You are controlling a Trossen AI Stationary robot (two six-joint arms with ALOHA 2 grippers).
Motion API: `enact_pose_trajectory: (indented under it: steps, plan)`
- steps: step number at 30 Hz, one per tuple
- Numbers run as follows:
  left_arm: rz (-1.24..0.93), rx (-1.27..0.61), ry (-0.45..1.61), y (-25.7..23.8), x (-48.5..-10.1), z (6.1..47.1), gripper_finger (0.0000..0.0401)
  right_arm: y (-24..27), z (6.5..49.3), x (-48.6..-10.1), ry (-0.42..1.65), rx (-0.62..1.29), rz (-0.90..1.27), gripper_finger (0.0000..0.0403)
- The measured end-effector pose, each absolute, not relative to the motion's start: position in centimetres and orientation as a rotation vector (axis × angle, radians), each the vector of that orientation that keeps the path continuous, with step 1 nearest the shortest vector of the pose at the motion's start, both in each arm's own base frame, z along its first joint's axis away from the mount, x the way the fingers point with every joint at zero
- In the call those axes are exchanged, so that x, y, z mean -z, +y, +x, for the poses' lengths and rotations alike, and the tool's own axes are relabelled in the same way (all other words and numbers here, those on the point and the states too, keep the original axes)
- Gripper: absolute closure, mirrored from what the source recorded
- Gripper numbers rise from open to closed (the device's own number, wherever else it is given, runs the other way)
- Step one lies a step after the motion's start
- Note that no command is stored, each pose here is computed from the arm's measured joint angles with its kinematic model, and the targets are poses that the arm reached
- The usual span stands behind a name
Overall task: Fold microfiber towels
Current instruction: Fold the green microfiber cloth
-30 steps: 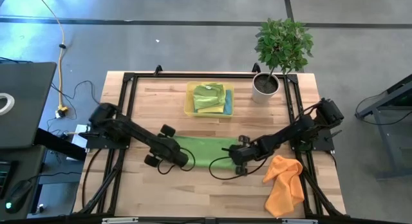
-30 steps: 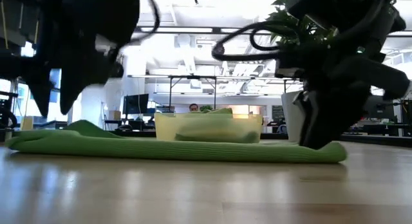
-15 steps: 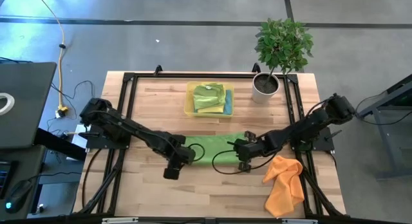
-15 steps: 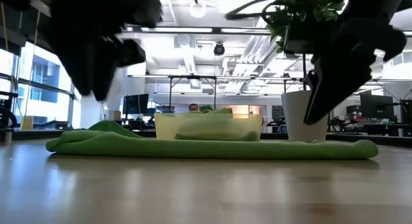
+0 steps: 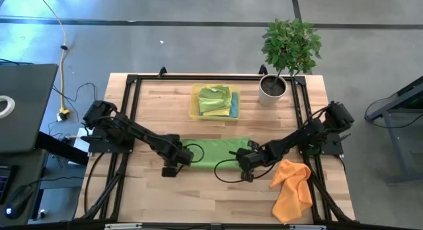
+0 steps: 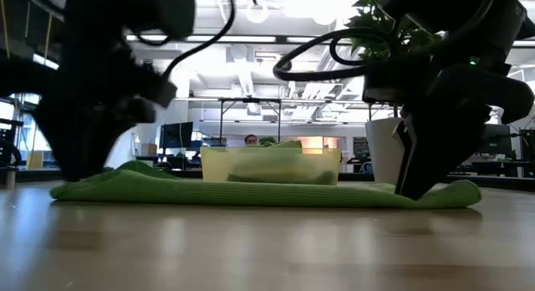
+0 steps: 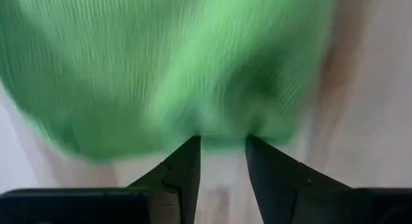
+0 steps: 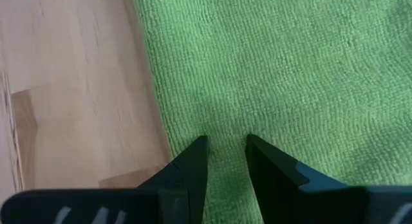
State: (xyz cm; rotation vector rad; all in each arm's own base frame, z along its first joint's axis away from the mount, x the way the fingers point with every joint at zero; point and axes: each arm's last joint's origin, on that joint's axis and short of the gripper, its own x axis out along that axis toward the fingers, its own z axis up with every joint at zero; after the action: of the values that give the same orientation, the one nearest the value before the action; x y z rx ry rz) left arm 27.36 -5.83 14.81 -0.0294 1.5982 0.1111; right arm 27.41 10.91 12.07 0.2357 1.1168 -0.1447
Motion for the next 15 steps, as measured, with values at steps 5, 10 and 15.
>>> enact_pose_trajectory:
  steps: [5, 10, 15]
  plan:
    - [0.045, -0.104, 1.738, -5.5, -14.8, 25.9, 0.0288, 10.9, 27.3, -12.0, 1.129, 0.138, 0.221, 0.0300]
    - [0.038, -0.091, 1.728, -5.6, -15.7, 26.1, 0.0288, 10.9, 27.3, -12.0, 1.137, 0.122, 0.199, 0.0300]
    - [-0.009, -0.053, 1.549, -6.1, -18.1, 28.1, 0.0288, 10.7, 27.0, -11.9, 1.176, 0.090, 0.134, 0.0300]
